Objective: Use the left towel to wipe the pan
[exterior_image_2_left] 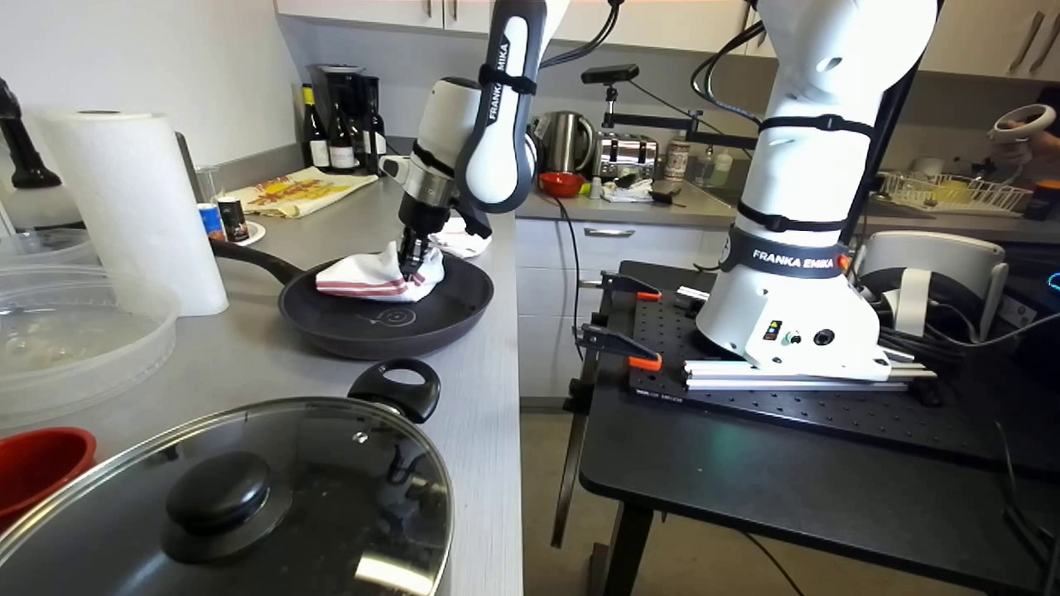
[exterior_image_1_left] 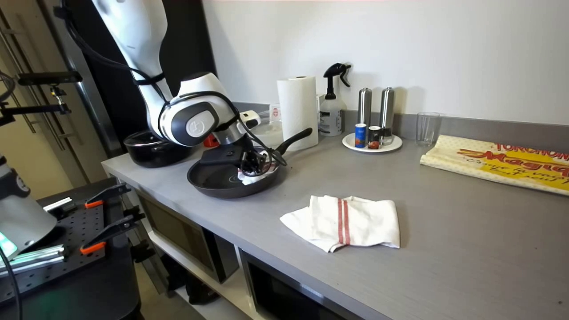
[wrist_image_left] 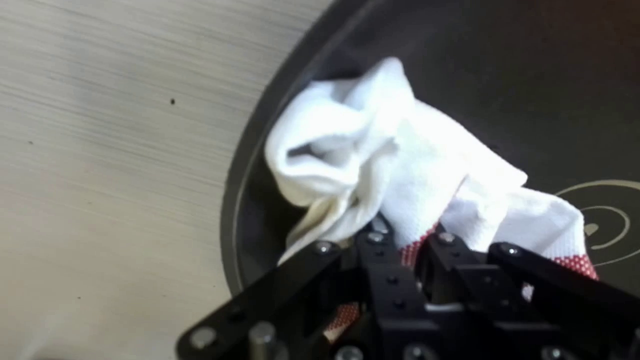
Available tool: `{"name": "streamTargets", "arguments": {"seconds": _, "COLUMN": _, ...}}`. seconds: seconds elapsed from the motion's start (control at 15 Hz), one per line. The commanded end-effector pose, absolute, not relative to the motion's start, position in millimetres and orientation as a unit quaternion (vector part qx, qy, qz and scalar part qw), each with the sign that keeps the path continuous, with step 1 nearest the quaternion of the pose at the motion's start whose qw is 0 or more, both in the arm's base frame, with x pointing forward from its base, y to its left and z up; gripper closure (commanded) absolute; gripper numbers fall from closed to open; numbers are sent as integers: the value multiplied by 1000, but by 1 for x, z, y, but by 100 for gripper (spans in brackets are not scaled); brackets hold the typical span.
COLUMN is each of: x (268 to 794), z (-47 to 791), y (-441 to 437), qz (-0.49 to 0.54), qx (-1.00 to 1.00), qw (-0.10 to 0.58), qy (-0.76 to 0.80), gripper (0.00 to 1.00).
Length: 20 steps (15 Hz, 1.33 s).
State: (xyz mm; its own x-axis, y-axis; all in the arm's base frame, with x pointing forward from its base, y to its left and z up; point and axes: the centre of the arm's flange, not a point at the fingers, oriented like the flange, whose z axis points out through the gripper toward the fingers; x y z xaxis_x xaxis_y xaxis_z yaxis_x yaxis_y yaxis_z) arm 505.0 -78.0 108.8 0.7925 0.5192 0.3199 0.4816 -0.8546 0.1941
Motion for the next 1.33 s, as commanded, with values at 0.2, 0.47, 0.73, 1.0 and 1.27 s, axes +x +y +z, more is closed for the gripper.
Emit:
{"name": "streamTargets", "arguments": {"seconds": 0.2, "x": 503, "z": 94, "y": -38, "qz": 158, "qx": 937, "qw": 60, "qy": 305, "gripper": 97}}
{"name": "streamTargets", "arguments": {"seconds": 0.47, "x": 492, "z": 94, "y": 9, "qz": 161, "qx": 901, "qw": 25, "qy": 402, "gripper": 97}}
{"name": "streamTargets", "arguments": {"seconds": 0.73, "x": 471, "z": 95, "y": 44, "qz": 158, "qx": 867, "qw": 10, "qy": 473, "gripper": 97}}
{"name": "streamTargets", "arguments": {"seconds": 1.0, "x": 454, "z": 92, "y": 58, "qz": 141, "qx": 837, "qw": -4, "qy": 529, "gripper": 97}}
{"name": "streamTargets", "arguments": {"seconds": 1.27, "x": 457, "z": 94, "y": 49, "qz": 131, "qx": 836, "qw": -11, "qy": 532, "gripper": 97}}
